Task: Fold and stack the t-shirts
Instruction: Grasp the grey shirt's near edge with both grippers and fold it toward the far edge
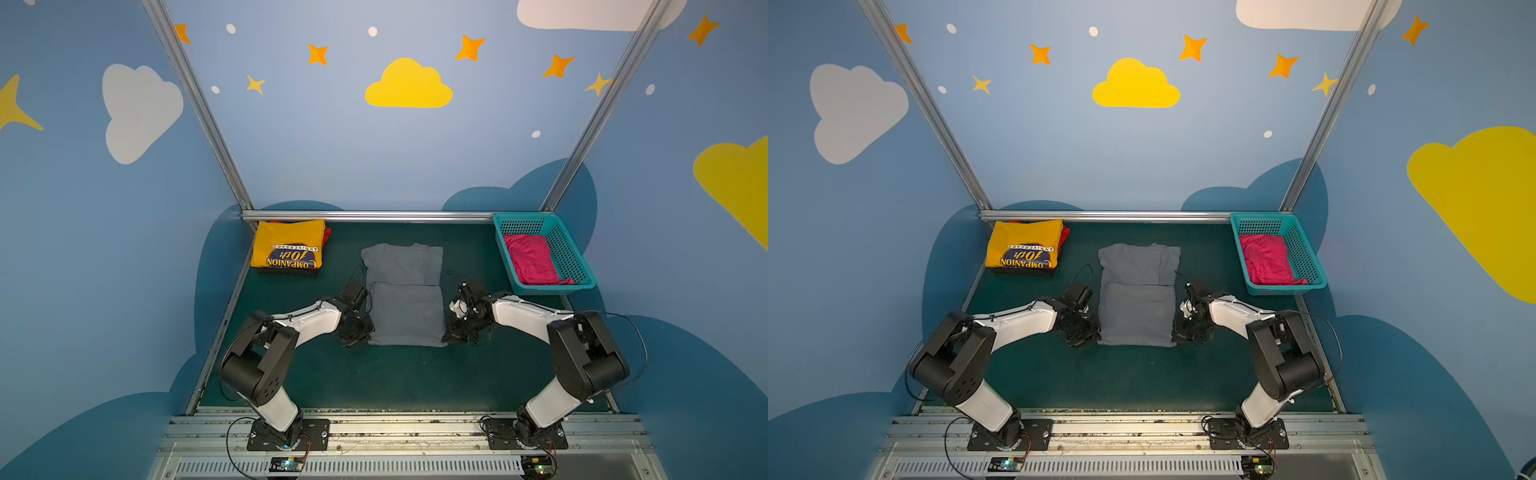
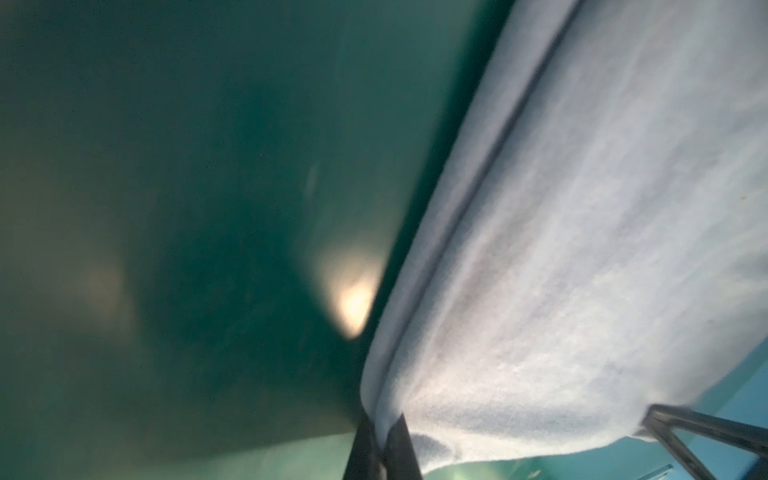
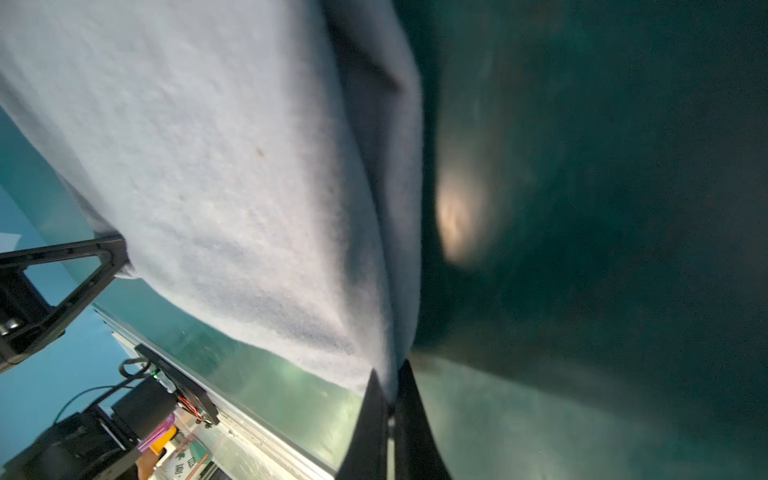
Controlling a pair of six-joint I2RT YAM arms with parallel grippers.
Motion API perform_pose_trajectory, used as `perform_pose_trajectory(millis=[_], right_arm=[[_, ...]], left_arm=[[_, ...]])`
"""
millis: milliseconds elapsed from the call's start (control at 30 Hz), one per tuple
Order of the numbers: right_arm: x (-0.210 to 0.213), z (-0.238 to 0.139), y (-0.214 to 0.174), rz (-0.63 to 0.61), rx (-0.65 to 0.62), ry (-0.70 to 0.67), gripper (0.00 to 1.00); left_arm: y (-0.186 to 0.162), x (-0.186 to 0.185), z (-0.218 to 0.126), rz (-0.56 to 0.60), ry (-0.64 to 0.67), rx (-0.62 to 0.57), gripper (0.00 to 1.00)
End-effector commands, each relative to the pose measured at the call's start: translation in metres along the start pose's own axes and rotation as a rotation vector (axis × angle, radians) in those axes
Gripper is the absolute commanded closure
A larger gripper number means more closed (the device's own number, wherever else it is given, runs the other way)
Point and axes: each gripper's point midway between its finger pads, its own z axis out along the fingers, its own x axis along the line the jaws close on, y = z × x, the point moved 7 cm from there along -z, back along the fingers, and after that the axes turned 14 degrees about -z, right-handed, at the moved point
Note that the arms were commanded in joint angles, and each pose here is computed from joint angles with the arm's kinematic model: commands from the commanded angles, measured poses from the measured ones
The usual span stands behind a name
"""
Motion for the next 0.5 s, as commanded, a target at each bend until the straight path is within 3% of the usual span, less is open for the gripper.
perform_pose_trajectory(millis=[0,300,467], right_arm=[[-0.002,-0.008,-0.028,0.032,0.023,-0.051,1.00],[-0.003,-0.018,-0.097,0.079,0.002,-0.069,1.00],[0.002,-0.025,-0.103,0.066,-0.027,-0.049,1.00]], left_arm=[[-0.018,0.026,-0.004,-0.055,0.090,-0.017,0.95],[-0.061,0.046,-0.022,-0.080,0.038,-0.109,0.95],[-0.065,0.039,-0.032,-0.056,-0.015,-0.141,0.95]])
